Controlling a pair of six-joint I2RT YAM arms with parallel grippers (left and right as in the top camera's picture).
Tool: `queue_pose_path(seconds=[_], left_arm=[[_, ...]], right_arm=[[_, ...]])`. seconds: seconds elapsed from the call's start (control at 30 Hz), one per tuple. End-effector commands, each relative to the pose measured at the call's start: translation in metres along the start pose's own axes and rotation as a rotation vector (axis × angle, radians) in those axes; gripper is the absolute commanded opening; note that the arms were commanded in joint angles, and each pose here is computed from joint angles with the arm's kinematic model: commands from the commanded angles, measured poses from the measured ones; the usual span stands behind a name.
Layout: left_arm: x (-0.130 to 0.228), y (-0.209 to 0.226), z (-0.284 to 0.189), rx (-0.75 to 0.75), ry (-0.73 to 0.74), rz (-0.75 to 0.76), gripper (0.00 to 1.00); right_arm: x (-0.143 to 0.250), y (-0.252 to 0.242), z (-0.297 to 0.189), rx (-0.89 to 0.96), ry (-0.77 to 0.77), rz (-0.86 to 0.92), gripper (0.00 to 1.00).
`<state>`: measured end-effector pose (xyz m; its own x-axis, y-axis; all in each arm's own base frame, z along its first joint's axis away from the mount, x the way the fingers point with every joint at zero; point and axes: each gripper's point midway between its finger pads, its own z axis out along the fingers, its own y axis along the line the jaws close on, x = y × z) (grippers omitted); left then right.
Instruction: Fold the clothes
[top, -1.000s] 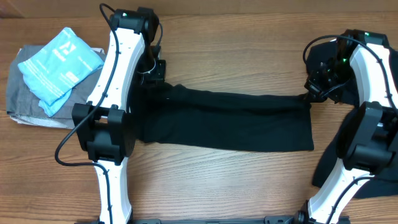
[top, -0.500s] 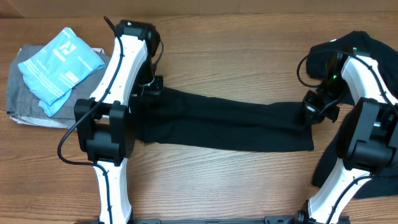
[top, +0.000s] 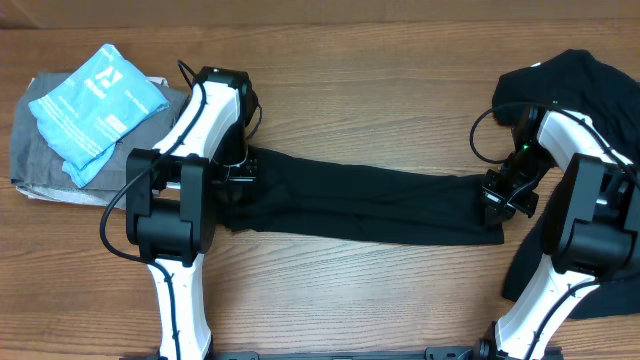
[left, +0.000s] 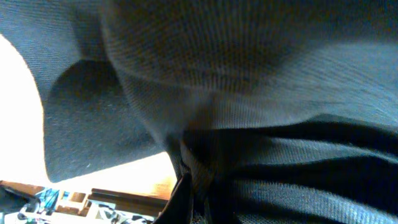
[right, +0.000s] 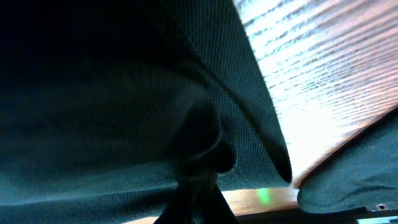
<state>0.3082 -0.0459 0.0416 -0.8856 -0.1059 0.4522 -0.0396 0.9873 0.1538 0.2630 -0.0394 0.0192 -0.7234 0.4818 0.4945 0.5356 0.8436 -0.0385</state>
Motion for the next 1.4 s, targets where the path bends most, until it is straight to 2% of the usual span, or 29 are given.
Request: queue_pose_path(seconds=[0.0,0.1,0.13,0.17,0.23,0.27,0.3,0.37,0.6,0.67,0.7,0.73,0.77,0.8,0.87,0.9,1.13,1.37], left_arm=[[0.006,0.008,-0.002,-0.017,-0.003,-0.018,0.04],[0.010,0.009,-0.002,-0.020,0.011,-0.015,0.04],[0.010,0.009,-0.002,-0.021,0.014,-0.015,0.09],[0.011,0.009,-0.002,-0.021,0.017,-0.015,0.26],[0.012,0.009,-0.003,-0.018,0.022,-0.006,0.41],[0.013,0.008,-0.004,-0.015,0.026,0.005,0.54],[0.014,0.009,-0.006,-0.016,0.025,0.005,0.68],[0.010,0.009,-0.014,-0.007,0.003,0.006,0.78],[-0.004,-0.005,-0.071,0.136,-0.139,-0.005,0.83],[-0.005,-0.016,-0.085,0.196,-0.177,0.007,0.80],[-0.005,-0.024,-0.090,0.231,-0.186,0.016,0.74],[-0.006,-0.032,-0.092,0.267,-0.192,0.027,0.59],[-0.007,-0.040,-0.094,0.298,-0.196,0.039,0.40],[-0.009,-0.049,-0.094,0.317,-0.205,0.052,0.29],[-0.015,-0.059,-0.090,0.314,-0.231,0.075,0.16],[-0.019,-0.064,-0.087,0.305,-0.248,0.088,0.14],[-0.042,-0.078,-0.047,0.250,-0.291,0.092,0.05],[-0.053,-0.076,-0.014,0.238,-0.293,0.078,0.04]], right_arm=[[0.001,-0.005,-0.008,0.012,-0.033,0.004,0.04],[0.005,-0.007,-0.009,0.014,-0.019,0.009,0.04],[0.006,-0.007,-0.009,0.015,-0.015,0.010,0.04],[0.007,-0.007,-0.010,0.013,-0.011,0.010,0.05],[0.008,-0.007,-0.016,0.013,-0.007,0.012,0.43],[0.010,-0.007,-0.021,0.014,-0.005,0.012,0.54],[0.010,-0.006,-0.026,0.013,-0.006,0.012,0.56],[0.011,-0.001,-0.042,-0.010,-0.018,0.002,0.59],[0.018,0.036,-0.088,-0.191,-0.089,-0.113,0.59],[0.022,0.043,-0.090,-0.204,-0.091,-0.135,0.50],[0.024,0.045,-0.089,-0.199,-0.090,-0.143,0.42],[0.025,0.048,-0.088,-0.195,-0.090,-0.151,0.32],[0.025,0.051,-0.086,-0.192,-0.092,-0.161,0.16],[0.025,0.056,-0.084,-0.191,-0.095,-0.172,0.04],[0.027,0.068,-0.078,-0.202,-0.093,-0.201,0.04],[0.028,0.073,-0.073,-0.202,-0.093,-0.216,0.04],[0.030,0.095,-0.039,-0.170,-0.096,-0.280,0.04],[0.032,0.112,0.008,-0.170,-0.098,-0.354,0.04]])
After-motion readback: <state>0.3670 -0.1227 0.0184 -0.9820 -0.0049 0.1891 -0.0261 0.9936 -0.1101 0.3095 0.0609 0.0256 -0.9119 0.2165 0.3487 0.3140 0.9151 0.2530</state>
